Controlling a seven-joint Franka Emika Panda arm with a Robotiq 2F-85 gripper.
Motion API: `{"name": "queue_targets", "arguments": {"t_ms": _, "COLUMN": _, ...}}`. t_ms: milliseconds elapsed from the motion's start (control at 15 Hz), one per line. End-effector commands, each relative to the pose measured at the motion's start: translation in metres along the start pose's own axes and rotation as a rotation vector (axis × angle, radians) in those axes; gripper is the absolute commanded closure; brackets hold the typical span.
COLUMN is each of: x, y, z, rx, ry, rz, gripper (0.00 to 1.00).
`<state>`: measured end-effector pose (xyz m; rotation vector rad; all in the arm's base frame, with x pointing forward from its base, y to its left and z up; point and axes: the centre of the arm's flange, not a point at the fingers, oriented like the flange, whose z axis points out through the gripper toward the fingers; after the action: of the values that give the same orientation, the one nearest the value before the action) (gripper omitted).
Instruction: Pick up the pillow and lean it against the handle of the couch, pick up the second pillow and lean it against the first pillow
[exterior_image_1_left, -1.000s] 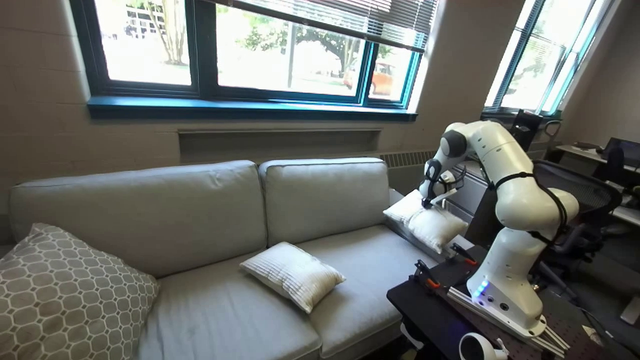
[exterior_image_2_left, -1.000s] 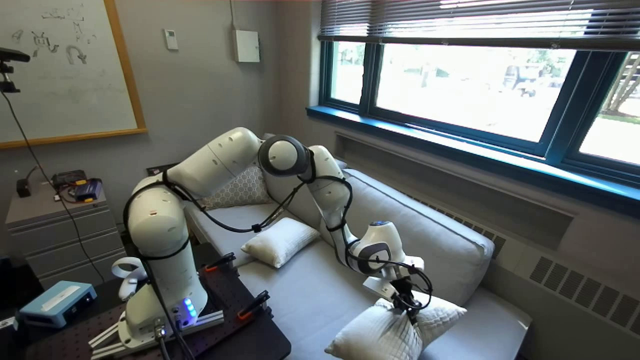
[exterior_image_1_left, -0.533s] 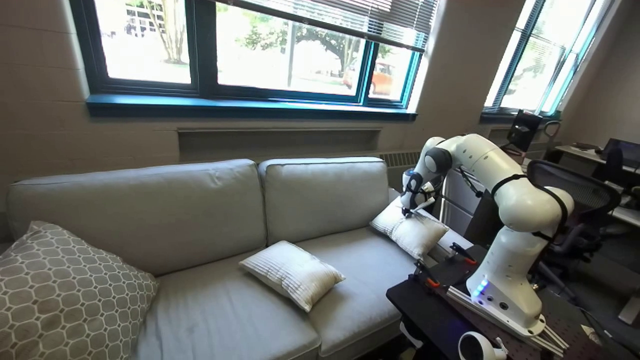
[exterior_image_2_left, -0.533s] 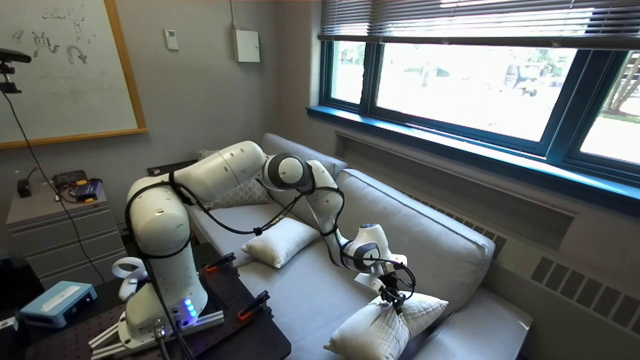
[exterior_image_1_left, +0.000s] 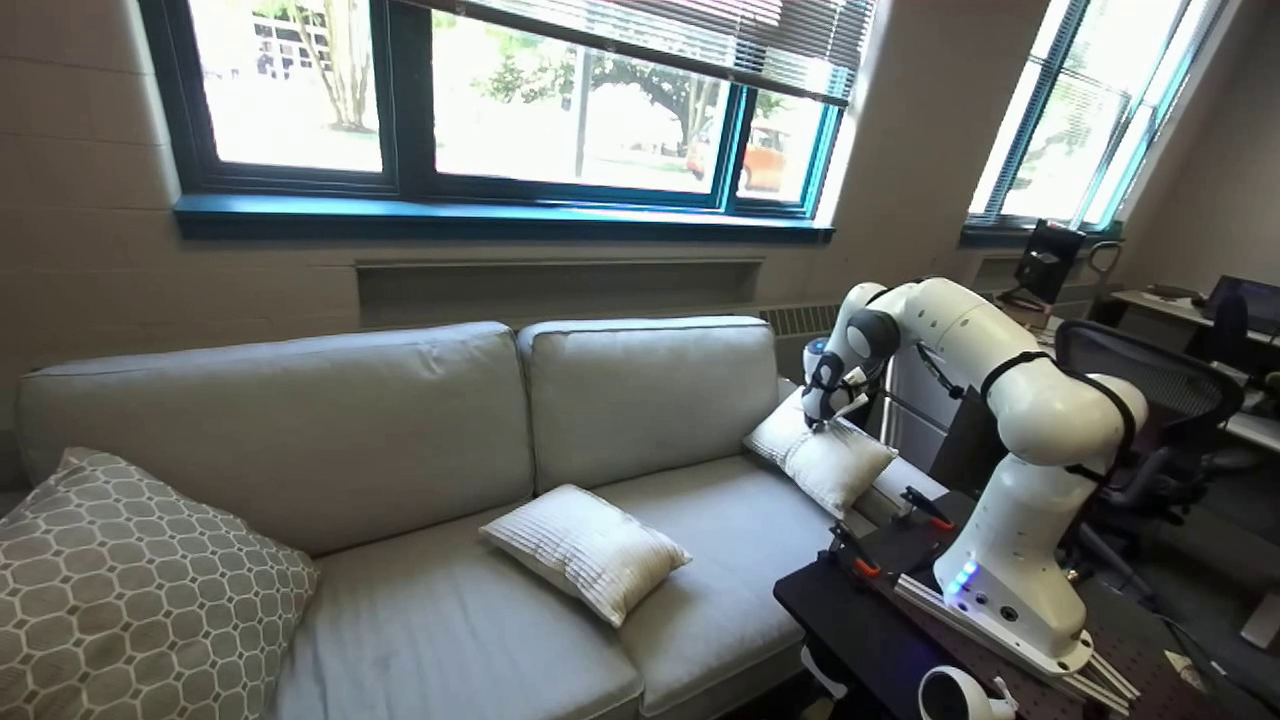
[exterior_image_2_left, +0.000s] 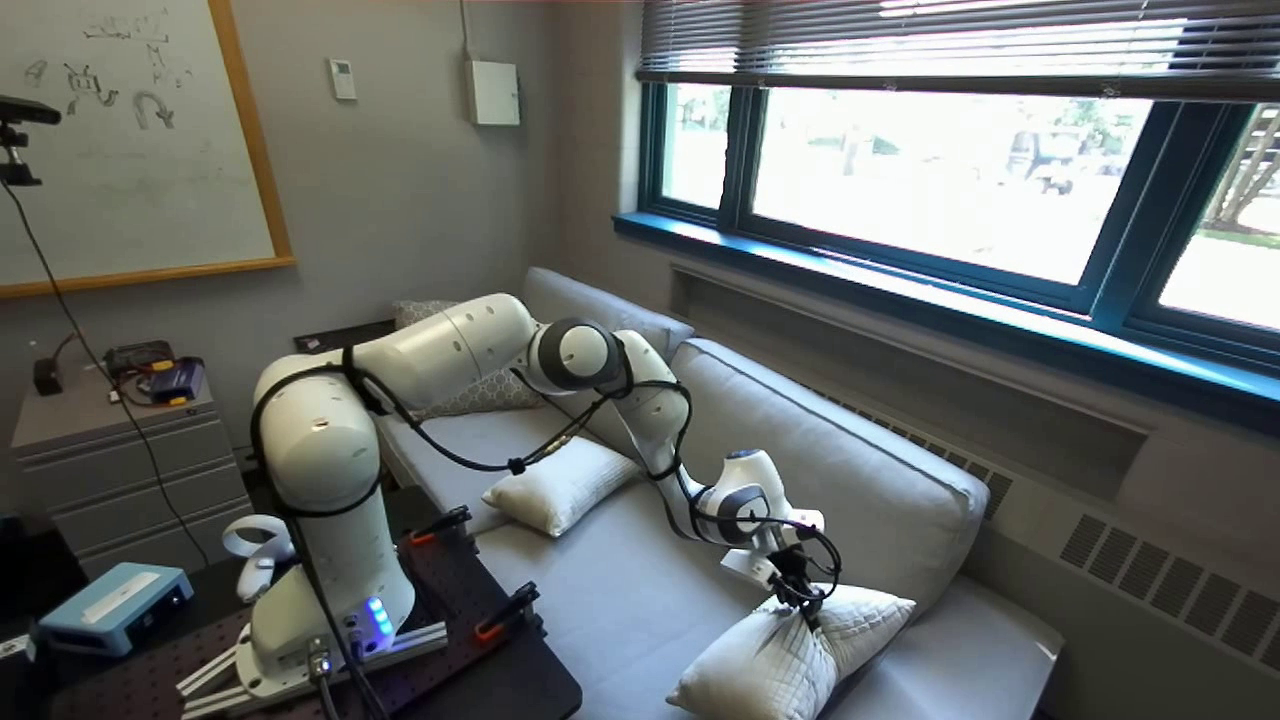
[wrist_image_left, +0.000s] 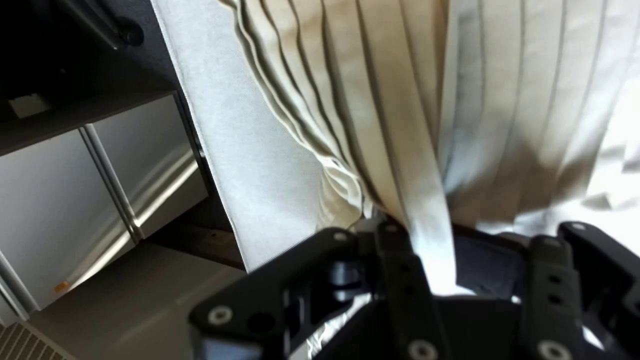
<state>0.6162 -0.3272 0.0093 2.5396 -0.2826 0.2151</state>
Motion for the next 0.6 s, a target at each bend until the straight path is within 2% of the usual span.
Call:
{"name": "queue_targets", "arguments": {"t_ms": 0, "x": 0.012, "y": 0.001, "z": 0.009, "rx": -0.053, "ry": -0.009, "rz": 0.028, "gripper": 0.96}}
{"name": "queue_targets", "arguments": {"t_ms": 533, "x": 0.006, "y": 0.022, "z": 0.042, "rx": -0.13, "ry": -0.065, "rz": 0.06, "gripper": 0.97}}
